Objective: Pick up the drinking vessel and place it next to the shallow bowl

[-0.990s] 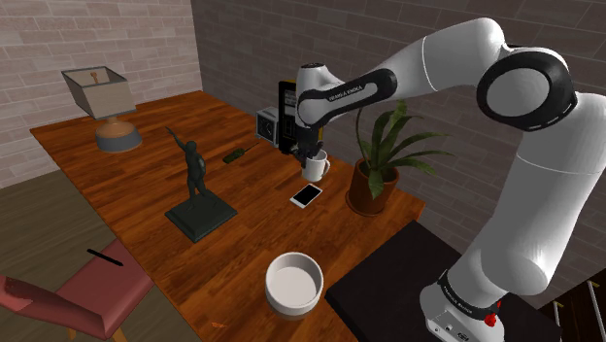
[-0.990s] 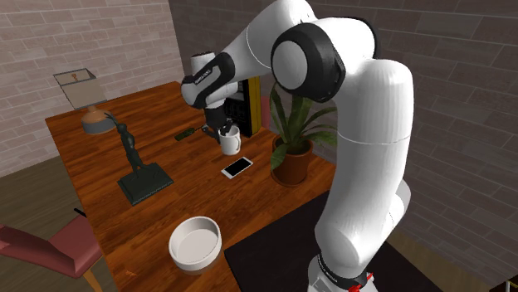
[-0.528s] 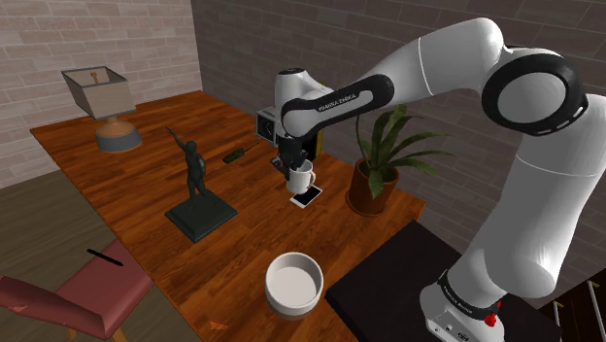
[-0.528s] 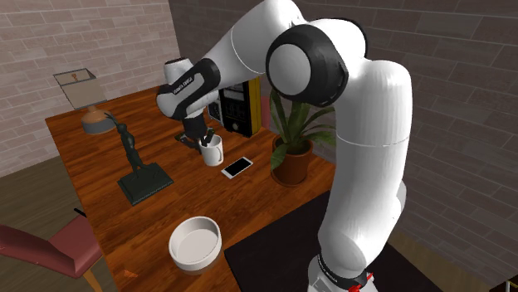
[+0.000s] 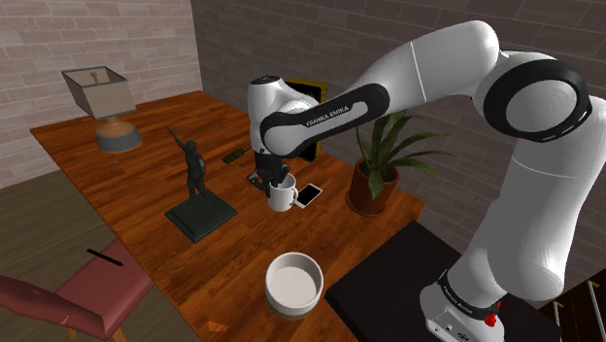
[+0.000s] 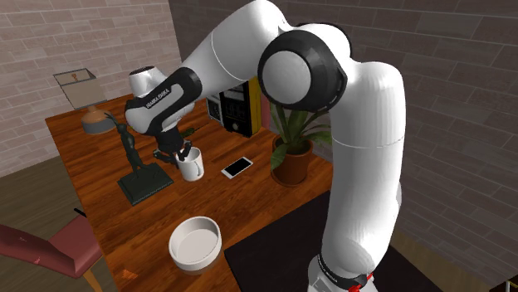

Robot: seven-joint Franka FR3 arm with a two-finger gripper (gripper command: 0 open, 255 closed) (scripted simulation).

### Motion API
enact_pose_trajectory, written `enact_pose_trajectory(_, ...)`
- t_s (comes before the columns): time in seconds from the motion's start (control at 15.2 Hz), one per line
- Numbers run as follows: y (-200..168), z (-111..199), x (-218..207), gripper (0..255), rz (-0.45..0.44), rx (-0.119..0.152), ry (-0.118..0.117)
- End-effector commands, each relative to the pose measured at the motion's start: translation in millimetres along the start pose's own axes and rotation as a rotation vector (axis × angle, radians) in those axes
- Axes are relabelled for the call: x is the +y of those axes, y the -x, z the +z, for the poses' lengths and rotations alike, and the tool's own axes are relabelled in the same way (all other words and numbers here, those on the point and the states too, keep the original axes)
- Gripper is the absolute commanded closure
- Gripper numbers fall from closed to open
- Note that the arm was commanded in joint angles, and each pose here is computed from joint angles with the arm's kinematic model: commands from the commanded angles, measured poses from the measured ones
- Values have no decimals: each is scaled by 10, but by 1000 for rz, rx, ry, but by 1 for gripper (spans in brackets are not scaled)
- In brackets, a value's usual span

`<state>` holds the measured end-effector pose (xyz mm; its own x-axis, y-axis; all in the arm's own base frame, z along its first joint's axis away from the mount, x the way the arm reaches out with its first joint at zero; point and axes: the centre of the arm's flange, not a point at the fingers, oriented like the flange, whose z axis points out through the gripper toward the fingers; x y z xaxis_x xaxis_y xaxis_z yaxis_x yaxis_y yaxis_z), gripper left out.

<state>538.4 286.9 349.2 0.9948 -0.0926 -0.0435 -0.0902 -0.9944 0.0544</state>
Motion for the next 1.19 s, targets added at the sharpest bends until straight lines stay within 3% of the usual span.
enact_pose_trajectory(0.0,93,-33,-231,255,1,0,0)
enact_pose_trajectory(0.33,310,-56,-773,255,1,0,0)
enact_pose_trajectory(1.12,282,576,-808,255,1,0,0)
